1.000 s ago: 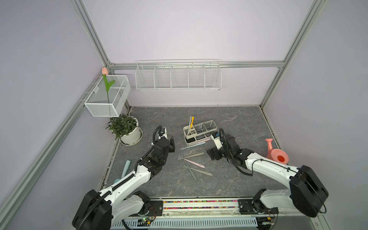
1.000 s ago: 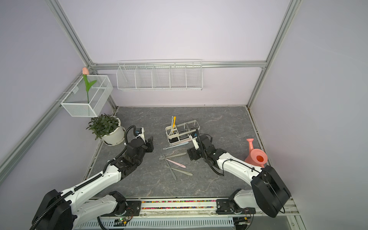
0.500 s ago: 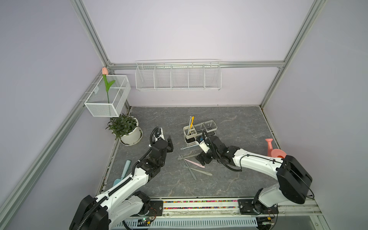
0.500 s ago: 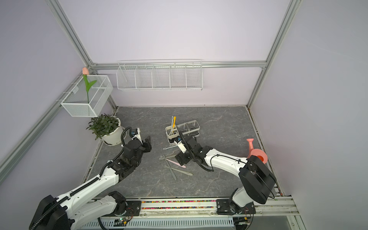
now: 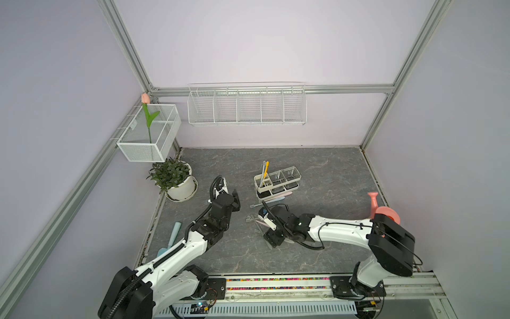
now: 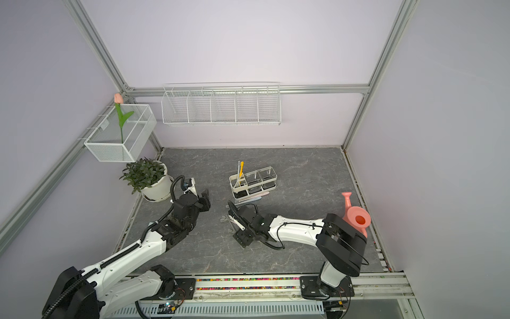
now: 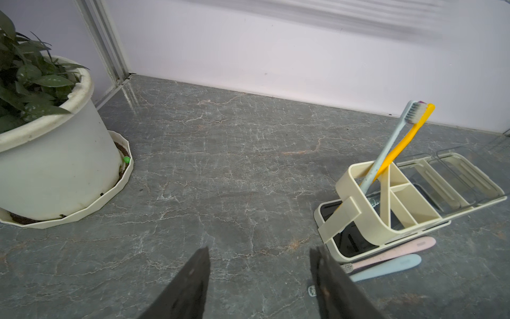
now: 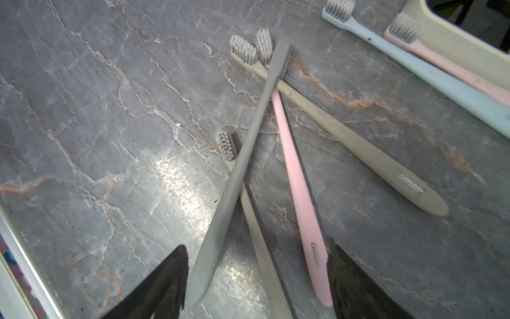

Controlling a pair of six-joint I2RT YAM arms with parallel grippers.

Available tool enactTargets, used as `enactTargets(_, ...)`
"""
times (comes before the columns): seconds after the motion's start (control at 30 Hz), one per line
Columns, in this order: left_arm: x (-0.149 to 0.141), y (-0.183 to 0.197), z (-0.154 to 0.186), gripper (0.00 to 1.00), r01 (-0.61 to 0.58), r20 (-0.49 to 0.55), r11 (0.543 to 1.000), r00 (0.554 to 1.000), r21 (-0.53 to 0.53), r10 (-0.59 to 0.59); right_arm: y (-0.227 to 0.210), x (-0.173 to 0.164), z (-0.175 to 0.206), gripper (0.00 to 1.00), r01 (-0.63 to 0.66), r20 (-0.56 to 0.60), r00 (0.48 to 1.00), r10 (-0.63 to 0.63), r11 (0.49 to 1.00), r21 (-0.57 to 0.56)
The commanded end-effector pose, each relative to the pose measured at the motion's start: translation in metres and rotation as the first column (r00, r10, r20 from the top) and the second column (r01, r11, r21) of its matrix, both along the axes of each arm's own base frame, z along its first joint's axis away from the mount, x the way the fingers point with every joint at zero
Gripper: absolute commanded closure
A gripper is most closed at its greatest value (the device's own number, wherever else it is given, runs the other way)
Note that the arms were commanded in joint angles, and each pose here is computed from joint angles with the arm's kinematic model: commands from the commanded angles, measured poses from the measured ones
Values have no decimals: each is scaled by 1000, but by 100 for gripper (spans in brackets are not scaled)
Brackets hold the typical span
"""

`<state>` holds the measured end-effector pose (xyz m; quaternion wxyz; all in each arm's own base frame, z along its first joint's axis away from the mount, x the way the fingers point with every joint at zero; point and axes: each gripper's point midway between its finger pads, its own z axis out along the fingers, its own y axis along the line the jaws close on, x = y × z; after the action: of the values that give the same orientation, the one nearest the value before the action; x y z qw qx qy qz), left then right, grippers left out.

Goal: Place the toothbrush into the toothbrush holder
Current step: Pick up the toothbrush from the center of the board.

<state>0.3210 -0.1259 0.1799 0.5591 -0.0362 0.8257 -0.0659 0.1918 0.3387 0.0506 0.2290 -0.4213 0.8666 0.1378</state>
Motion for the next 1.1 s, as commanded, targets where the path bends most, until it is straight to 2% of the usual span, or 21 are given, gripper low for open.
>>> enactTargets(0.0,1,5,-4,38,-33,-9,999,999,-12,33,5,-4,-4,23,10,-15,1000,-11,1000,-17)
enactTargets(0.1,1,5,-4,38,-35,-9,999,999,-12,35,9,-8,-9,28,3,-25,1000,-3,1000,-26)
enactTargets(0.2,1,5,-5,38,-36,-12,999,999,-11,36,12,-9,-12,38,7,-31,999,-8,999,-34)
enactTargets(0.5,3,3,-7,38,-27,-21,1000,999,-9,27,15,-13,-22,50,-3,-35,999,1,998,-57)
enactTargets(0.63,3,2,-9,37,-27,-26,1000,999,-7,27,17,-16,-25,66,-10,-42,999,8,998,-65)
enactTargets(1.07,4,4,-11,37,-39,-30,999,999,-5,38,17,-16,-27,74,-7,-24,1000,5,996,-88)
